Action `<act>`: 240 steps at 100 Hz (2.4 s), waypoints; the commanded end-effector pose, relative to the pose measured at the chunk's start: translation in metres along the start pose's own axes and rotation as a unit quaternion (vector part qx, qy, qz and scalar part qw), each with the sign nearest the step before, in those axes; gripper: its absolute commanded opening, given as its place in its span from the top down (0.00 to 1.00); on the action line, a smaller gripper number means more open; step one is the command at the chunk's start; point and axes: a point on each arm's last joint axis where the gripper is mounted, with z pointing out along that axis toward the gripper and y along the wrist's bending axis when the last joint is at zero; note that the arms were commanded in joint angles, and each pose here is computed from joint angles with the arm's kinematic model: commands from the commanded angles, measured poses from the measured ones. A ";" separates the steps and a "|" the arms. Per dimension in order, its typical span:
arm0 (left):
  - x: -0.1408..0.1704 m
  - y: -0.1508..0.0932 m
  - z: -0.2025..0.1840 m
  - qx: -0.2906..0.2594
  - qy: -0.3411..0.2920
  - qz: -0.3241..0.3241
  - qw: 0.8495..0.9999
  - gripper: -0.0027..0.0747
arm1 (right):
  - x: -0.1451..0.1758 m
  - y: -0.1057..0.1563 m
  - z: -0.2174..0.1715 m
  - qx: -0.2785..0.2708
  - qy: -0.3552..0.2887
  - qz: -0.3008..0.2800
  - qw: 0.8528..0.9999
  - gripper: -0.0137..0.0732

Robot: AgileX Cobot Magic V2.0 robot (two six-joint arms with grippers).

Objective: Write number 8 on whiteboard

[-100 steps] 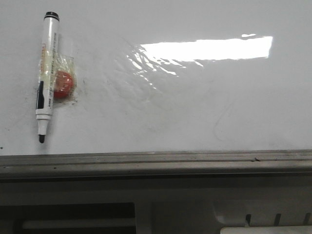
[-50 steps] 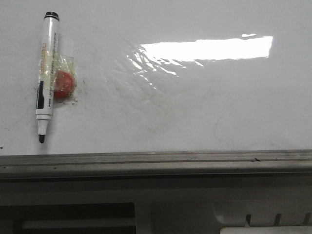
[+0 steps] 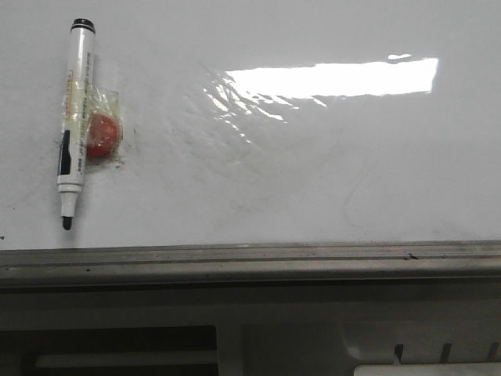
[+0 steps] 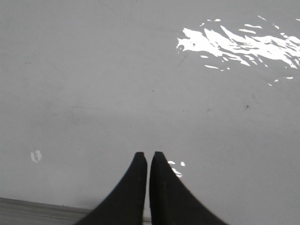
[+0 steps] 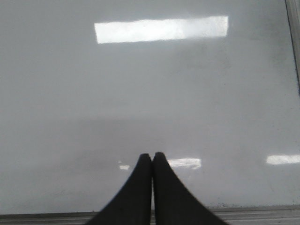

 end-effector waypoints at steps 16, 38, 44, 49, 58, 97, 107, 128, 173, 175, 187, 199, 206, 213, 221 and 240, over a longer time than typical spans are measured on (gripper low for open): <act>0.002 0.001 0.000 0.002 -0.038 -0.006 0.999 0.99 | -0.003 -0.001 -0.001 0.006 -0.040 -0.011 0.999 0.92; 0.002 0.001 0.000 0.002 -0.038 -0.006 0.999 0.99 | -0.003 -0.001 -0.001 0.006 -0.040 -0.011 0.999 0.92; 0.002 0.001 0.000 0.002 -0.038 -0.006 0.999 0.99 | -0.003 -0.001 -0.001 0.006 -0.040 -0.011 0.999 0.92; 0.002 0.001 0.000 0.002 -0.038 -0.006 0.999 0.99 | -0.003 -0.001 -0.001 0.006 -0.040 -0.011 0.999 0.92; 0.002 0.001 0.000 0.002 -0.038 -0.006 0.999 0.99 | -0.003 -0.001 -0.001 0.006 -0.040 -0.011 0.999 0.92; 0.002 0.001 0.000 0.002 -0.038 -0.006 0.999 0.99 | -0.003 -0.001 -0.001 0.006 -0.040 -0.011 0.999 0.92; 0.002 0.001 0.000 0.003 -0.040 -0.008 0.999 0.99 | -0.004 -0.001 -0.001 0.007 -0.045 -0.011 0.999 0.92; -0.012 0.000 -0.002 0.008 -0.112 -0.015 0.994 0.99 | -0.015 -0.001 -0.003 0.008 -0.080 -0.009 0.997 0.92; -0.048 -0.008 -0.005 0.015 -0.058 -0.049 0.997 0.99 | -0.054 0.001 0.004 -0.011 0.027 0.032 0.999 0.92; -0.052 -0.008 -0.005 0.016 -0.055 -0.050 0.997 0.99 | -0.056 0.001 0.005 -0.011 0.030 0.033 0.999 0.92; -0.061 -0.010 -0.003 0.011 -0.019 -0.029 0.999 0.99 | -0.061 0.000 0.007 -0.010 0.026 0.033 0.999 0.92; -0.061 -0.009 0.000 0.006 -0.010 -0.005 1.000 0.81 | -0.062 0.000 0.007 -0.010 0.025 0.033 0.999 0.92; -0.060 -0.009 0.001 0.006 -0.016 -0.005 1.000 0.62 | -0.062 0.000 0.007 -0.010 0.025 0.033 0.999 0.92; -0.060 -0.009 0.003 0.007 -0.041 -0.013 0.999 0.44 | -0.062 0.000 0.007 -0.010 0.025 0.033 0.999 0.92; -0.062 -0.008 0.003 0.011 -0.075 -0.018 0.997 0.37 | -0.062 0.000 0.007 -0.010 0.025 0.033 0.999 0.92; -0.065 -0.015 0.002 0.059 -0.089 0.000 0.994 0.38 | -0.062 0.000 0.007 -0.010 0.025 0.033 0.999 0.92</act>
